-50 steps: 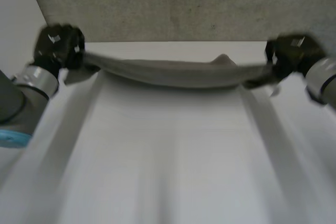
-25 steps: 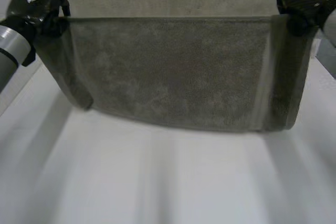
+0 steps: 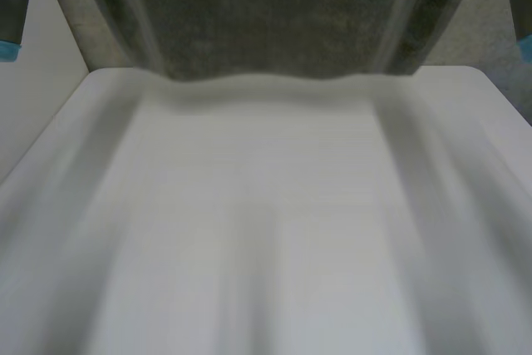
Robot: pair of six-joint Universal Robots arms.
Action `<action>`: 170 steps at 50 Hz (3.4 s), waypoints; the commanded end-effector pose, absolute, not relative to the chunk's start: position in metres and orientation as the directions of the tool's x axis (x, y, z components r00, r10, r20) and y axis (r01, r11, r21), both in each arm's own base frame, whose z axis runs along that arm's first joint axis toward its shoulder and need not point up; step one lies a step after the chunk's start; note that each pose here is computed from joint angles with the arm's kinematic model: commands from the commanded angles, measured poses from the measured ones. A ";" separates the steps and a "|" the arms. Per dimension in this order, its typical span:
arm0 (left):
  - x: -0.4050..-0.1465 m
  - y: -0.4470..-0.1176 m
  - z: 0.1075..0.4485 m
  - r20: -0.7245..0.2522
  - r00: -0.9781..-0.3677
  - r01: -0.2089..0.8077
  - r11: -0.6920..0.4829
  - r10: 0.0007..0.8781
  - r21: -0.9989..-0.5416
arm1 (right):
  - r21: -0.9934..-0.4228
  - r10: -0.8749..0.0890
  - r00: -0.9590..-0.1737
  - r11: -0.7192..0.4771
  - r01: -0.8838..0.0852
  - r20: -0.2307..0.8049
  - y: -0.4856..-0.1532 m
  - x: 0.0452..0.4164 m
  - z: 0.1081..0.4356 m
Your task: Fold the towel.
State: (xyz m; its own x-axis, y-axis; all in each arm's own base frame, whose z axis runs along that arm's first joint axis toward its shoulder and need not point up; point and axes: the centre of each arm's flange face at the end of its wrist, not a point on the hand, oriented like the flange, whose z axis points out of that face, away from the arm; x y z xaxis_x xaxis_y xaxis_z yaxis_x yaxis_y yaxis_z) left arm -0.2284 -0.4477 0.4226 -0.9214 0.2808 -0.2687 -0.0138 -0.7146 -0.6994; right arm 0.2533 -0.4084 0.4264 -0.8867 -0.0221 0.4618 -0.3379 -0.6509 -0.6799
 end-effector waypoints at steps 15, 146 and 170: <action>-0.199 -0.412 0.191 -0.197 -0.837 0.119 -0.180 0.511 -0.976 | -0.885 -0.479 -0.744 -0.239 -0.400 0.466 -0.380 0.225 0.232; -0.216 -0.357 0.185 -0.089 -0.848 0.154 0.082 0.523 -0.985 | -0.865 -0.457 -0.811 0.154 -0.478 0.367 -0.330 0.199 0.165; -0.217 -0.336 0.157 -0.136 -0.937 0.146 0.008 0.322 -0.989 | -0.863 -0.426 -0.831 0.190 -0.469 0.358 -0.358 0.176 0.119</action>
State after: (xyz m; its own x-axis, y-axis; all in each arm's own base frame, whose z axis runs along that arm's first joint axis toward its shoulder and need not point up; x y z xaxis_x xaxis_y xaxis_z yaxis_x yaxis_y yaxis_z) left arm -0.2201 -0.3361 0.1589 -0.9354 0.3273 -0.1336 0.1514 0.0295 -0.9880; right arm 0.1823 -0.3523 0.1215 -0.8244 -0.4382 0.3582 -0.4737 0.1880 -0.8604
